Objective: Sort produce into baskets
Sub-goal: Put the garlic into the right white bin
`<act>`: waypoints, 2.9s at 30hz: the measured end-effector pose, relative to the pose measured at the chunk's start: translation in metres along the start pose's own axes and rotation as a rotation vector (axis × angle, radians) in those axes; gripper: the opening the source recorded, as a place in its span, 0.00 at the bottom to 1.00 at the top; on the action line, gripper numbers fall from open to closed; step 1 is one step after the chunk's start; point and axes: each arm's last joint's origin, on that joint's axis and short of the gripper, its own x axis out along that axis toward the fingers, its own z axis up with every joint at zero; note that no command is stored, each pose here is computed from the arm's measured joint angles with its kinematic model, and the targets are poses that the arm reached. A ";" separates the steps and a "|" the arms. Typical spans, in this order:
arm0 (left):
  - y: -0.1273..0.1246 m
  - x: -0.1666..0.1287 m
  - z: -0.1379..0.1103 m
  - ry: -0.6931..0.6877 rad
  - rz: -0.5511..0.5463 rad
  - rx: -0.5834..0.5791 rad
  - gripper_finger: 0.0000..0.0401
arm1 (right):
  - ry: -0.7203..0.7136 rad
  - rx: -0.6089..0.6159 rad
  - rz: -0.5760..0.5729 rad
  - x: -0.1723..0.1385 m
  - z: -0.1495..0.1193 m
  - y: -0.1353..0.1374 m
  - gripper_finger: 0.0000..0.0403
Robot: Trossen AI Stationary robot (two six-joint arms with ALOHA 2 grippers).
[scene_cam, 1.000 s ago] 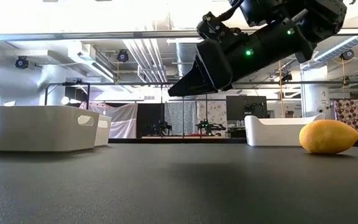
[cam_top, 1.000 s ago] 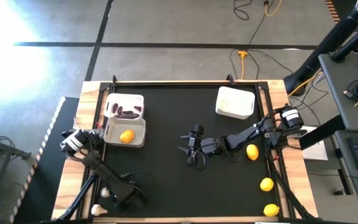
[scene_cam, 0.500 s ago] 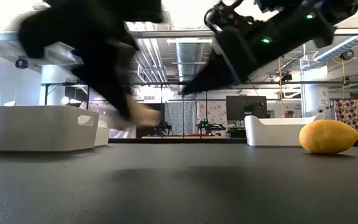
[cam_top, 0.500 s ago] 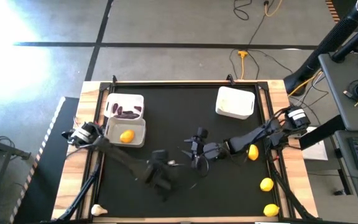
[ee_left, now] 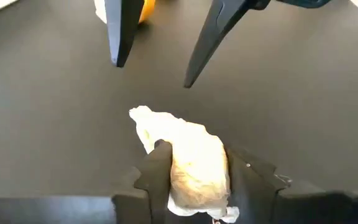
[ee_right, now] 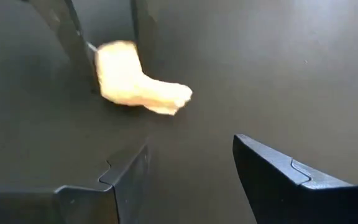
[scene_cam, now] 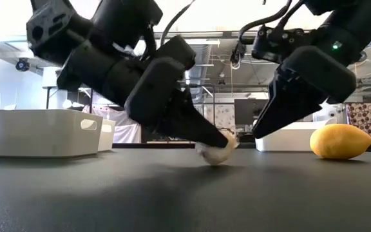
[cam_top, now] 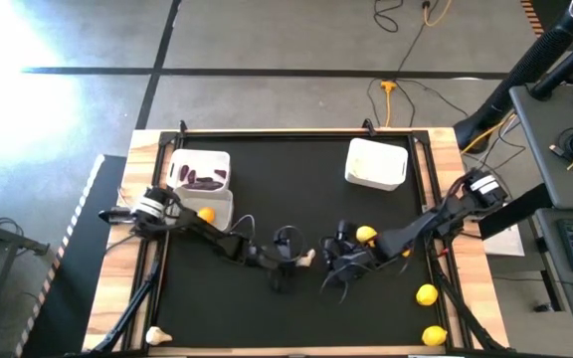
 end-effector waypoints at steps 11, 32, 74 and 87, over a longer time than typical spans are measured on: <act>0.002 0.008 -0.019 0.030 0.008 0.013 0.59 | -0.114 -0.104 0.110 0.007 0.011 0.011 0.55; 0.002 0.000 -0.016 0.043 0.013 0.031 0.77 | -0.109 -0.267 0.067 0.020 0.024 0.020 0.78; 0.017 -0.053 -0.005 0.002 0.160 -0.016 0.77 | 0.121 -0.341 0.100 0.001 0.042 0.010 0.75; 0.017 -0.053 -0.006 0.008 0.162 -0.019 0.77 | 0.263 -0.274 0.087 0.024 0.008 0.005 0.79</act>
